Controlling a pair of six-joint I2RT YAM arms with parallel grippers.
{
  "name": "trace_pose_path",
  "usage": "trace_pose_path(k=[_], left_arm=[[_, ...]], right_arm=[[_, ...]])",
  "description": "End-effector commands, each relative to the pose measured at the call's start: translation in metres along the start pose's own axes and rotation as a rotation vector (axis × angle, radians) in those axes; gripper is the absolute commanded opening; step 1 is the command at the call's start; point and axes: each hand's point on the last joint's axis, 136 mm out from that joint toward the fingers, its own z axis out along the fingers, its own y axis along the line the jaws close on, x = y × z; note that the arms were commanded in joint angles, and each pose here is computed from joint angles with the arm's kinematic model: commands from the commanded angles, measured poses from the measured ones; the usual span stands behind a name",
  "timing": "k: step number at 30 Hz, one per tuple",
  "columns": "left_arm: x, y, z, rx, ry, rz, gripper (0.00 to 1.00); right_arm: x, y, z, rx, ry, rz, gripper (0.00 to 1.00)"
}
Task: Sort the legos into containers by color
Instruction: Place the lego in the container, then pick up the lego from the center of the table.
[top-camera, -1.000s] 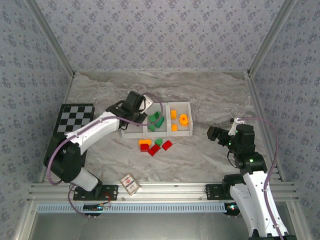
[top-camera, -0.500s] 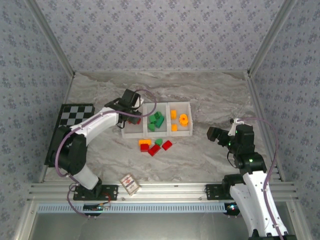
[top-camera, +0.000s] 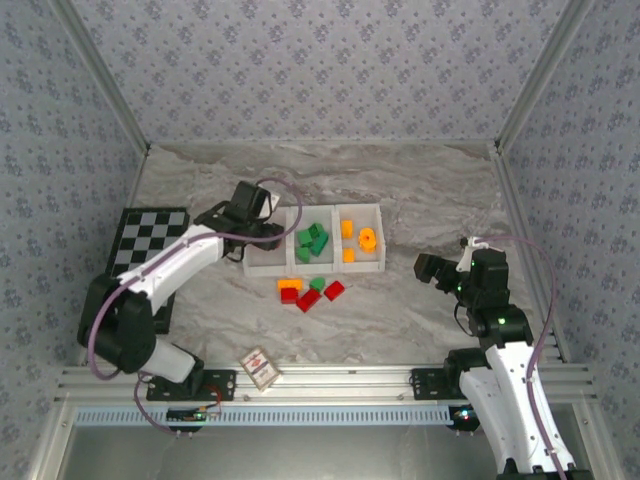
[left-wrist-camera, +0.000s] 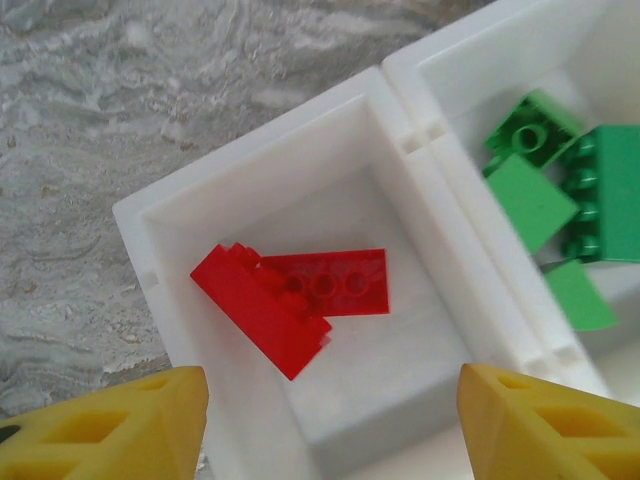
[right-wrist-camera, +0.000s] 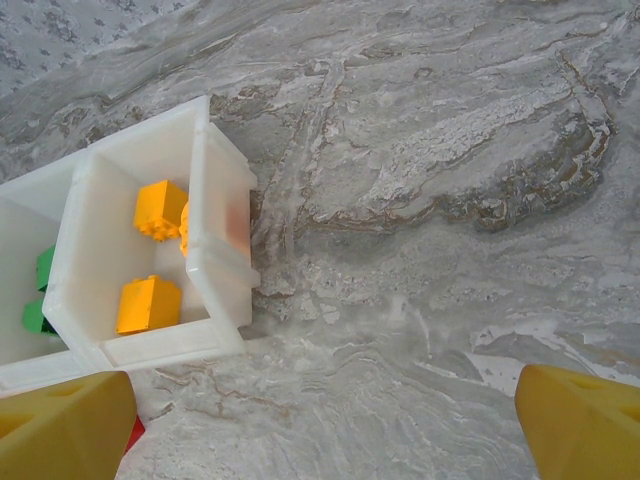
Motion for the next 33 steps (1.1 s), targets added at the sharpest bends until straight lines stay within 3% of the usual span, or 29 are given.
trace_pose_path(k=[1, 2, 3, 4, 7, 10, 12, 14, 25, 33], left_arm=[[-0.004, -0.024, -0.017, 0.106, -0.055, -0.006, 0.69], [-0.003, -0.03, -0.02, 0.114, -0.058, 0.006, 0.71], [0.0, -0.039, -0.022, 0.126, -0.057, 0.031, 0.89], [0.002, -0.05, -0.024, 0.137, -0.057, 0.065, 0.99], [0.014, -0.073, -0.023, 0.11, -0.01, 0.144, 1.0], [0.024, -0.077, -0.016, -0.001, 0.101, 0.087, 1.0], [0.038, -0.104, -0.01, 0.096, 0.18, 0.128, 1.0], [0.042, -0.122, -0.01, 0.067, 0.171, 0.204, 1.0], [0.06, -0.224, -0.015, 0.232, 0.284, 0.385, 0.96], [0.066, -0.248, 0.014, 0.205, 0.394, 0.451, 0.88]], right_arm=[[-0.001, -0.001, 0.001, 0.0, -0.007, 0.013, 1.0], [-0.001, -0.001, 0.001, -0.001, -0.007, 0.014, 1.0], [0.0, -0.002, 0.001, 0.001, -0.007, 0.014, 1.0], [-0.001, -0.001, 0.001, 0.001, -0.007, 0.014, 1.0], [-0.001, -0.002, 0.002, 0.002, -0.008, 0.016, 1.0], [0.0, -0.002, 0.002, 0.004, -0.003, 0.017, 1.0], [0.0, -0.003, 0.001, 0.007, -0.002, 0.019, 1.0], [0.0, -0.004, 0.001, 0.012, -0.002, 0.02, 1.0], [0.0, -0.005, 0.001, 0.018, 0.0, 0.021, 1.0], [0.0, -0.005, 0.001, 0.019, 0.0, 0.02, 1.0]])
